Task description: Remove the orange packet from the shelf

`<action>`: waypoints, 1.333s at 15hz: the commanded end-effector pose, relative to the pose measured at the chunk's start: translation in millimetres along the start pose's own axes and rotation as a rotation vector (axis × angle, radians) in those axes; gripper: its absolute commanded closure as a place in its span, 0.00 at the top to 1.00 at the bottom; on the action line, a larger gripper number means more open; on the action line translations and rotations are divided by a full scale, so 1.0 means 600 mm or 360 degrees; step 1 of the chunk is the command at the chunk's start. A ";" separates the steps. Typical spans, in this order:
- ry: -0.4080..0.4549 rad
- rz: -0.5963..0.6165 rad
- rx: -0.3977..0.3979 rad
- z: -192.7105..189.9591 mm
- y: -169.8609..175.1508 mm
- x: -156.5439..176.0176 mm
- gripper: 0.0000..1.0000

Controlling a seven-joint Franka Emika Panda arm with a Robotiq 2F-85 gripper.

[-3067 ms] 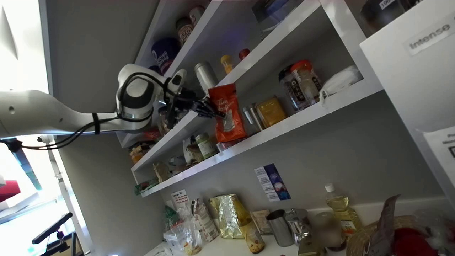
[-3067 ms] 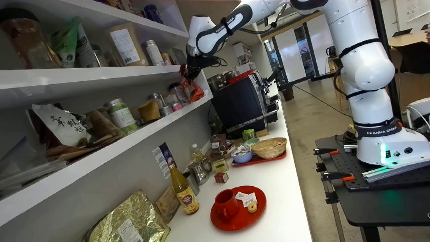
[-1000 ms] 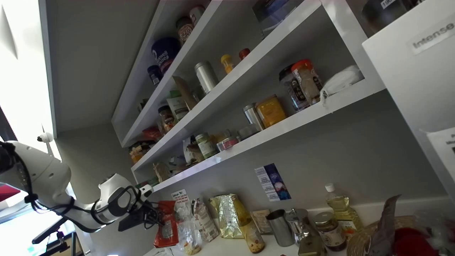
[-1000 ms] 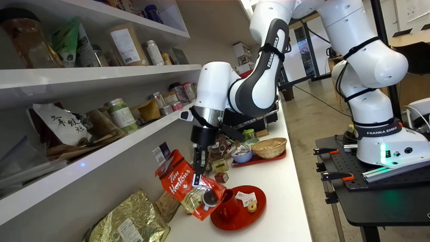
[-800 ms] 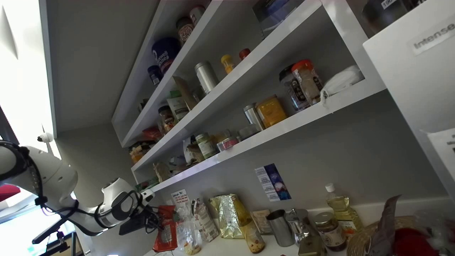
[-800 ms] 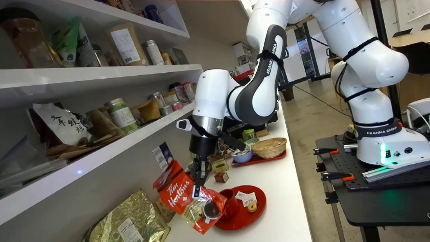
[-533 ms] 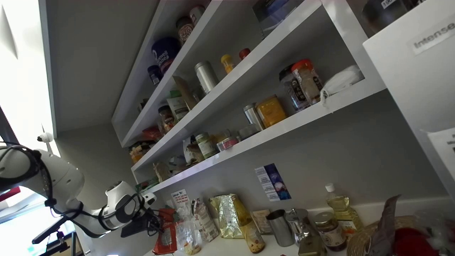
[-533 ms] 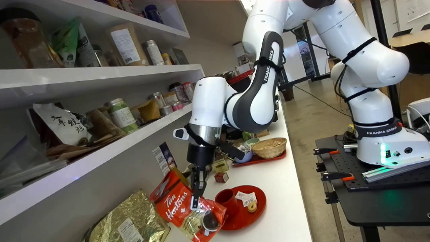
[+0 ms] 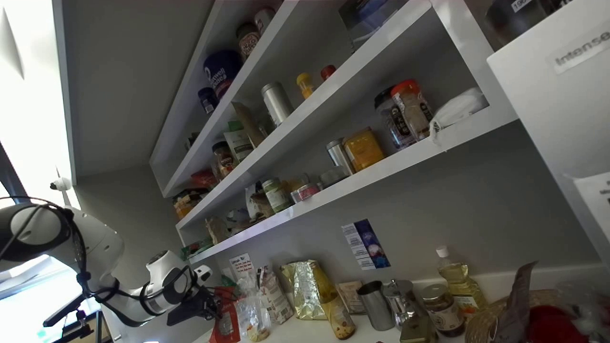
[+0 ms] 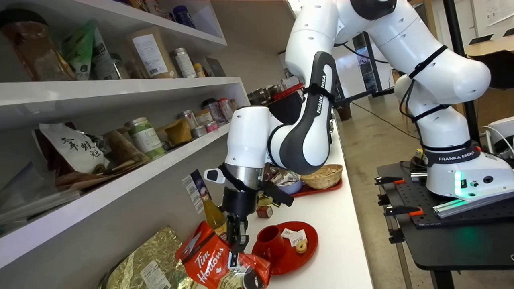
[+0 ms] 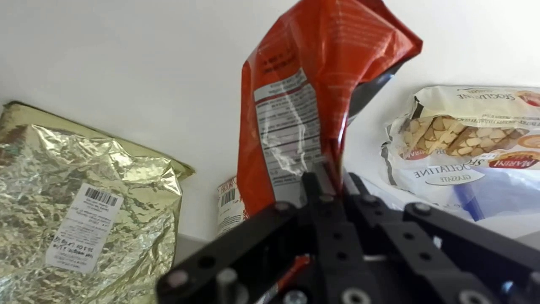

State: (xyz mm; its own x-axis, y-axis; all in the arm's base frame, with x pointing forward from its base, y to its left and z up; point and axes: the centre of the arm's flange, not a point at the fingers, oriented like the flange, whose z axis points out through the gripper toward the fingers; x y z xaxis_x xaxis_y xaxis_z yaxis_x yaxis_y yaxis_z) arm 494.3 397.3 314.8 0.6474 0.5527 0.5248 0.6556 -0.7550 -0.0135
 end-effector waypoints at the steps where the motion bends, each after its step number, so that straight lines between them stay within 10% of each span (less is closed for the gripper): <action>1: 0.0071 -0.0099 -0.0018 0.028 -0.014 0.010 0.01; 20: 0.0074 -0.0233 -0.0077 0.045 -0.027 0.002 0.01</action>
State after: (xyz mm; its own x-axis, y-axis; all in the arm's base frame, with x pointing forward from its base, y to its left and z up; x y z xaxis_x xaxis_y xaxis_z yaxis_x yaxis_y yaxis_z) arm 493.3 413.5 290.1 0.5576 0.6407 0.5277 0.7159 -0.6930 0.0850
